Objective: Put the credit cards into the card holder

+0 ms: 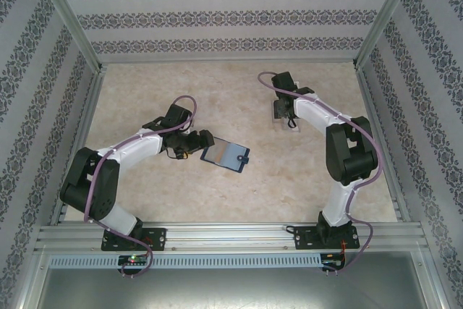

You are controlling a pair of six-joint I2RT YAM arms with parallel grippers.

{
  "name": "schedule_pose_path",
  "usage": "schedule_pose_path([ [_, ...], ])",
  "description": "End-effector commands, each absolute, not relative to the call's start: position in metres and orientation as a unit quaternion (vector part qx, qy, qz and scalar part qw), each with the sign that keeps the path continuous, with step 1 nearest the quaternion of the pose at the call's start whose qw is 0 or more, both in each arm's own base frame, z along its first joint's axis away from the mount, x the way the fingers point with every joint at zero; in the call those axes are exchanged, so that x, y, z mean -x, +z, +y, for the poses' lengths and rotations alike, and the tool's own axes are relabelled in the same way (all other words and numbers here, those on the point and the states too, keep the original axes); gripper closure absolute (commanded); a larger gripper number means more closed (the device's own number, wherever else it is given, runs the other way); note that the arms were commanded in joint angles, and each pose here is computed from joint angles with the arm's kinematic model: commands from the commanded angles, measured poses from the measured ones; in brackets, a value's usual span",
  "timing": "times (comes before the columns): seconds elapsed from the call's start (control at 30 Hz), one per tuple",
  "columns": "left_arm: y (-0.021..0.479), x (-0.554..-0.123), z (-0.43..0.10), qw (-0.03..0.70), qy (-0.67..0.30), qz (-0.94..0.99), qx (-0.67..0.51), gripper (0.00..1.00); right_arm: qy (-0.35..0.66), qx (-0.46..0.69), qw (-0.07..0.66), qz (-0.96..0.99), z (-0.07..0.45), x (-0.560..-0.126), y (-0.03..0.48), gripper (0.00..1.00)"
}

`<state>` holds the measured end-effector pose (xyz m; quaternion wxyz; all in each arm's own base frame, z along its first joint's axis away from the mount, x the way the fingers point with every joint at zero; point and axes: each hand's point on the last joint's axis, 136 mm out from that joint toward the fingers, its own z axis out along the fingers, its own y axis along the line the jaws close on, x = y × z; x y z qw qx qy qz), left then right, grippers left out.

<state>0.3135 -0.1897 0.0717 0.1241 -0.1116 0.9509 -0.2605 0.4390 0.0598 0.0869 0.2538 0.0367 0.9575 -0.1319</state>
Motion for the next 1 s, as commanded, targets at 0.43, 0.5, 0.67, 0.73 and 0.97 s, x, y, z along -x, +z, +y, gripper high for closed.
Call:
schedule_pose_path([
  [0.43,0.065,-0.310,-0.202,0.106,-0.264,0.953,0.108,0.11,-0.200,-0.044,0.275,0.939,0.038,-0.444,0.111,0.32],
  [0.5,0.064,-0.311,-0.202,0.106,-0.262,0.953,0.107,0.11,-0.198,-0.038,0.273,0.941,0.040,-0.445,0.110,0.41],
  [0.67,0.063,-0.311,-0.204,0.103,-0.263,0.954,0.105,0.11,-0.187,-0.030,0.265,0.945,0.045,-0.445,0.103,0.67],
  [0.73,0.062,-0.312,-0.203,0.103,-0.261,0.954,0.107,0.11,-0.187,-0.028,0.264,0.946,0.045,-0.444,0.103,0.76],
  [0.97,0.062,-0.312,-0.203,0.101,-0.258,0.955,0.104,0.11,-0.183,-0.026,0.266,0.946,0.047,-0.444,0.105,0.93],
])
